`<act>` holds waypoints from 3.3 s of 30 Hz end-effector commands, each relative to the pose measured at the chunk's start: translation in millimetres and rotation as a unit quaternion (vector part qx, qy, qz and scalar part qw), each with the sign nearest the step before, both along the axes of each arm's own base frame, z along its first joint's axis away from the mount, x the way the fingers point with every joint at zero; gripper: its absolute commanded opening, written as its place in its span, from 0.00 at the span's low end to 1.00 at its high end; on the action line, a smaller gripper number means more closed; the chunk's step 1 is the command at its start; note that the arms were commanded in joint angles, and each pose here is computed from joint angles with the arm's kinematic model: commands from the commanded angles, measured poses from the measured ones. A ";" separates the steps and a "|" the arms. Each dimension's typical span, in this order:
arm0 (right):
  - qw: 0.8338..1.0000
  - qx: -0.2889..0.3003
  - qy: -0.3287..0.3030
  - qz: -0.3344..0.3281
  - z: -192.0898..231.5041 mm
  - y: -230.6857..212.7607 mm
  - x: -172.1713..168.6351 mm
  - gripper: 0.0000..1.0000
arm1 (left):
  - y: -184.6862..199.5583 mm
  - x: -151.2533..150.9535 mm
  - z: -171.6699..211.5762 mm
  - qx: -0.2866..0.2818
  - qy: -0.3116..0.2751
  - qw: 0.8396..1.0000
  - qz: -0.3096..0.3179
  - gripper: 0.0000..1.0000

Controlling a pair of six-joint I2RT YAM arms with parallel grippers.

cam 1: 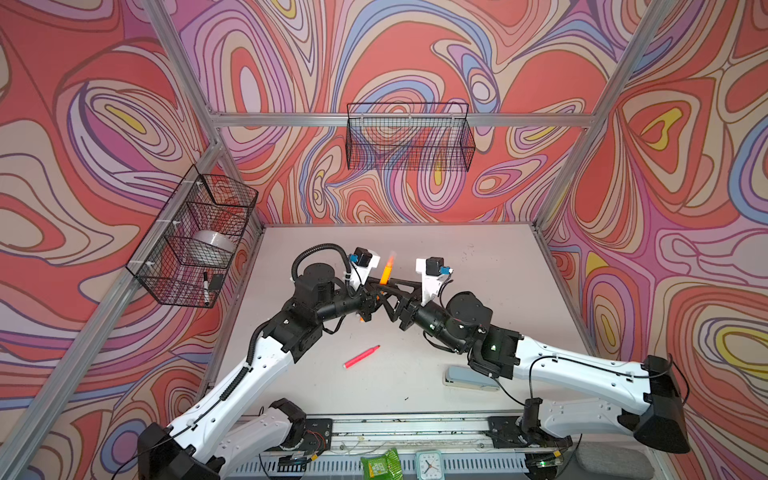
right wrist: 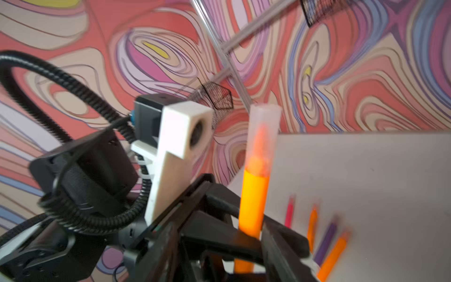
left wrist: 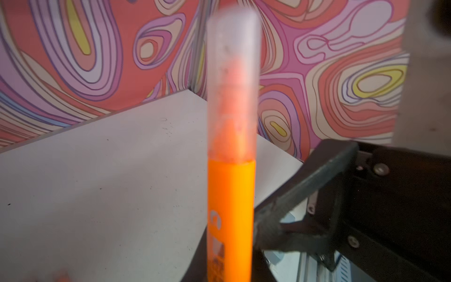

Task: Insert the pens into the pen caps
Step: 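Withdraw the right gripper while the left lowers the capped marker, then lay the capped orange marker beside the capped markers, open left gripper, then move the left gripper to the uncapped pink marker and grasp it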

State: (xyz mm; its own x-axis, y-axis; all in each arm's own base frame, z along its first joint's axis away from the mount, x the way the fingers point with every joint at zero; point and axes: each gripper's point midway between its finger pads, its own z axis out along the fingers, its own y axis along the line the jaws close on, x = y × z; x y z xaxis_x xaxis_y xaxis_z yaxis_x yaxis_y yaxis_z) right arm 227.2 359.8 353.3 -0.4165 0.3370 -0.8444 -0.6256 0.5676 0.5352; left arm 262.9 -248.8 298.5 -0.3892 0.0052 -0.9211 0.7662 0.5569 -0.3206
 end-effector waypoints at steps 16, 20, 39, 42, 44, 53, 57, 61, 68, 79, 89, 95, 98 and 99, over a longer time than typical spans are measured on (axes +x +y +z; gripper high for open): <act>0.961 -0.097 0.193 -0.175 -106.7 -121.3 31.3 0.77 | 36.7 88.6 -207.9 0.244 0.220 0.908 0.261 0.00; 0.952 -0.122 0.218 -0.178 -128.1 -119.7 35.0 0.77 | 37.3 94.9 -226.6 0.289 0.236 0.886 0.277 0.00; 0.941 -0.143 0.248 -0.183 -155.5 -120.8 44.3 0.77 | 42.3 101.5 -263.5 0.371 0.279 0.841 0.279 0.09; 0.940 -0.142 0.250 -0.183 -157.0 -122.2 43.8 0.77 | 40.2 101.7 -267.6 0.374 0.283 0.840 0.273 0.14; 0.940 -0.143 0.251 -0.184 -158.1 -123.2 44.1 0.77 | 40.0 102.2 -270.0 0.376 0.284 0.839 0.274 0.17; 0.938 -0.141 0.257 -0.184 -162.1 -124.5 44.4 0.77 | 40.2 102.6 -275.3 0.379 0.287 0.836 0.274 0.33; 0.939 -0.138 0.258 -0.183 -161.1 -125.6 44.1 0.77 | 37.6 104.6 -266.1 0.372 0.279 0.843 0.271 0.43; 0.939 -0.133 0.257 -0.187 -158.9 -128.5 44.5 0.77 | 35.2 104.5 -241.6 0.360 0.261 0.856 0.263 0.51; 0.939 -0.132 0.250 -0.193 -155.5 -135.0 44.8 0.77 | 42.5 70.9 -179.8 0.337 0.211 0.882 0.252 0.62; 0.940 -0.135 0.247 -0.193 -154.4 -136.3 51.8 0.78 | 69.8 -36.0 -198.3 0.295 0.228 0.898 0.234 0.65; 0.938 -0.134 0.260 -0.184 -162.0 -132.8 52.0 0.77 | 79.2 -46.0 -226.6 0.302 0.245 0.890 0.240 0.68; 0.937 -0.134 0.261 -0.191 -164.1 -138.8 49.4 0.77 | 74.6 -42.8 -242.0 0.330 0.264 0.875 0.238 0.67; 0.936 -0.136 0.261 -0.192 -164.2 -139.5 49.1 0.77 | 77.3 -45.6 -250.3 0.339 0.275 0.867 0.241 0.66; 0.936 -0.137 0.260 -0.193 -163.9 -139.8 49.5 0.78 | 77.7 -46.6 -252.5 0.342 0.278 0.865 0.241 0.65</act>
State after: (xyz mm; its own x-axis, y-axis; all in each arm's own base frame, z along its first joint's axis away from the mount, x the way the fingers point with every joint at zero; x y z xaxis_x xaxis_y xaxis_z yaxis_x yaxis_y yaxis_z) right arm 277.1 226.9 190.7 -0.6927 0.3409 -0.6356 -0.0558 0.8533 0.5185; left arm 212.7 -168.1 43.0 -0.8755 0.2146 -0.4330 0.2506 0.9677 -0.0271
